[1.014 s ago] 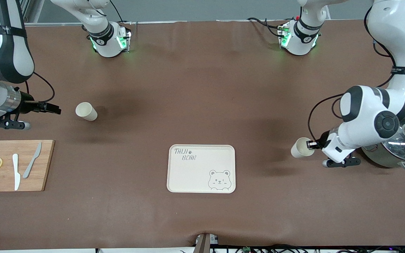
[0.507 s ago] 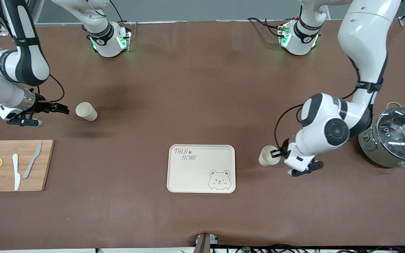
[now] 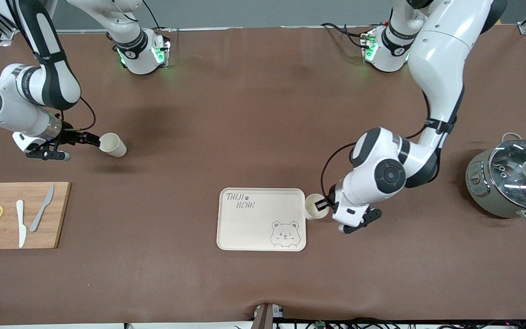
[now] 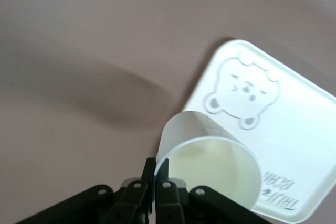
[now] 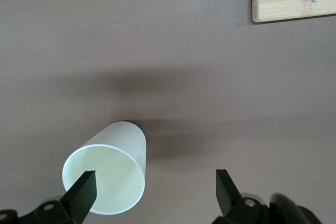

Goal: Place white IKEA cup upright on tray with both arms
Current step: 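Set the cup upright on the tray and open the left gripper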

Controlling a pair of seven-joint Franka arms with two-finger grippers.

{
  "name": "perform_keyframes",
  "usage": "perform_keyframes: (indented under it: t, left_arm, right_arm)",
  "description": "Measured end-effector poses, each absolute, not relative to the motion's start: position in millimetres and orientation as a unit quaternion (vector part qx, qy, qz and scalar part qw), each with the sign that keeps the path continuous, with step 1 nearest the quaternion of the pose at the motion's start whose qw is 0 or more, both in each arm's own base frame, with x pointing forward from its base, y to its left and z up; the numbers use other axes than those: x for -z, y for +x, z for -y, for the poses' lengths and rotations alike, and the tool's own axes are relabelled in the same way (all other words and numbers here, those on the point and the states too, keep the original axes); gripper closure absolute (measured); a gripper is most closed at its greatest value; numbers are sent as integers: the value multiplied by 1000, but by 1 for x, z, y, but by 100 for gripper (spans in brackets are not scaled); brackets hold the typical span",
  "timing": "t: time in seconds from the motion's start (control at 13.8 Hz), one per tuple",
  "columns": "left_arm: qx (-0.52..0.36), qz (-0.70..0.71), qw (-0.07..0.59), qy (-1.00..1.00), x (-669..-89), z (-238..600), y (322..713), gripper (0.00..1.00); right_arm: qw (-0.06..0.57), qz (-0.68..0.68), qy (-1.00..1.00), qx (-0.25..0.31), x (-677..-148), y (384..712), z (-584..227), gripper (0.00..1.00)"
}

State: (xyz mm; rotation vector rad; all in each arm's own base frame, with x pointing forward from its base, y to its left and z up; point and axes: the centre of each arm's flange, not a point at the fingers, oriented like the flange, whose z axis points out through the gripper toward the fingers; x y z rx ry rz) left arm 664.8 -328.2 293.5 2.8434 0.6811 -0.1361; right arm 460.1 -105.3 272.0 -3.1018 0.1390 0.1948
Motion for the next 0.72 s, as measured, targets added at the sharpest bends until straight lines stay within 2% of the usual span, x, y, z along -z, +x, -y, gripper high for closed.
perform_keyframes:
  t: [0.43, 0.51, 0.72]
  left_arm:
    - [46, -253, 122, 959, -252, 372, 655, 97]
    - [47, -253, 121, 959, -247, 375, 654, 97]
    - [47, -255, 118, 959, -241, 373, 654, 97]
  right_arm:
    - [8, -44, -999, -29, -245, 439, 100, 0]
    - [7, -43, -999, -26, -242, 436, 99, 7]
    - [7, -40, -999, -25, -237, 433, 95, 43]
